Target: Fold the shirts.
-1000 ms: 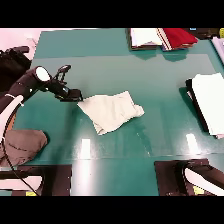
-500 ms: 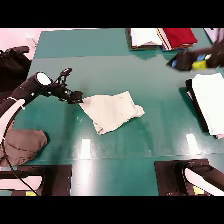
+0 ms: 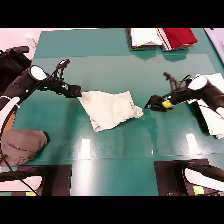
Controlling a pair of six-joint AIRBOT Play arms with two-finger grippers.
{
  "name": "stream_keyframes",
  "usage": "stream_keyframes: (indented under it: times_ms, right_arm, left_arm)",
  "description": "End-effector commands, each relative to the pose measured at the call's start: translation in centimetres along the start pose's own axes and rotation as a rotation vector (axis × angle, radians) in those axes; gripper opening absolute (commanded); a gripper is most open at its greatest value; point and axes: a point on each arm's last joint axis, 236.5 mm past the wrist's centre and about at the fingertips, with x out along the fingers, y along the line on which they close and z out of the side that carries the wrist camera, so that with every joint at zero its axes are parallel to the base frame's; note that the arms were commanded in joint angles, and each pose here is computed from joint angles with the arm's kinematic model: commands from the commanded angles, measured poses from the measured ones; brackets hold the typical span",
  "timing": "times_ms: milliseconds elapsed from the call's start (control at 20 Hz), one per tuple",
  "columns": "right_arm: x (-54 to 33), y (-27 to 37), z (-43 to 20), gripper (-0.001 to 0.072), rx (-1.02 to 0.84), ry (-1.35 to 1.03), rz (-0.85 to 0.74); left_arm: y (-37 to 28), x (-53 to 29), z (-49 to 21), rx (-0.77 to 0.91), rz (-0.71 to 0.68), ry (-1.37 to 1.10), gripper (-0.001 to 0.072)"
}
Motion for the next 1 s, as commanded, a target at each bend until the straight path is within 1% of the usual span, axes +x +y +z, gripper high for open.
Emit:
stream_keyframes:
  times_ms: [0,50,150,200,250,300,400,450,550,650,800,850,950]
  right_arm:
    - [4.9,0.2,-1.0,0.0481,0.043,0.084,0.052]
    - [5.8,0.5,-1.1,0.0479,0.023,0.101,0.042]
    - [7.0,1.3,-0.8,0.0427,-0.018,0.119,0.033]
    - [7.3,1.6,-0.6,0.0336,-0.039,0.119,0.03]
    - [7.4,2.1,-0.3,0.0145,-0.081,0.115,0.034]
    - [7.2,2.5,0.2,0.0018,-0.113,0.104,0.039]
    - [5.3,4.0,1.8,0.0017,-0.159,0.05,0.052]
    - [3.0,5.1,3.3,0.0017,-0.206,-0.012,0.048]
    - [-4.3,8.1,6.5,0.0017,-0.314,-0.178,0.045]
    - [-13.8,12.4,7.9,0.0017,-0.425,-0.374,0.067]
    - [-26.7,18.5,6.2,0.0017,-0.586,-0.661,0.073]
    - [-30.1,20.2,4.9,0.0016,-0.628,-0.746,0.074]
    - [-34.8,22.4,2.6,0.0016,-0.663,-0.863,0.085]
  left_arm:
    - [0.0,-0.2,0.0,0.007,0.002,0.004,0.0026]
    - [0.0,-0.2,0.0,0.007,0.002,0.004,0.0027]
    - [0.0,-0.2,0.0,0.007,0.002,0.004,0.0027]
    - [0.0,-0.2,-0.1,0.007,0.002,0.005,0.0027]
    - [-0.1,-0.2,-0.1,0.007,0.001,0.007,0.0027]
    - [-0.2,-0.5,0.0,0.01,0.001,0.002,0.0027]
    - [-0.9,-2.6,1.5,0.035,0.008,-0.079,0.0026]
    - [-1.8,-5.1,3.1,0.067,0.017,-0.161,0.0026]
    - [-4.6,-12.4,6.4,0.167,0.044,-0.349,0.0026]
    - [-8.8,-21.7,8.6,0.27,0.053,-0.559,0.0026]
    - [-14.9,-34.1,8.2,0.383,0.028,-0.832,0.0026]
    - [-16.3,-37.2,7.4,0.411,0.023,-0.898,0.0026]
    - [-17.8,-40.5,6.2,0.442,0.018,-0.968,0.0025]
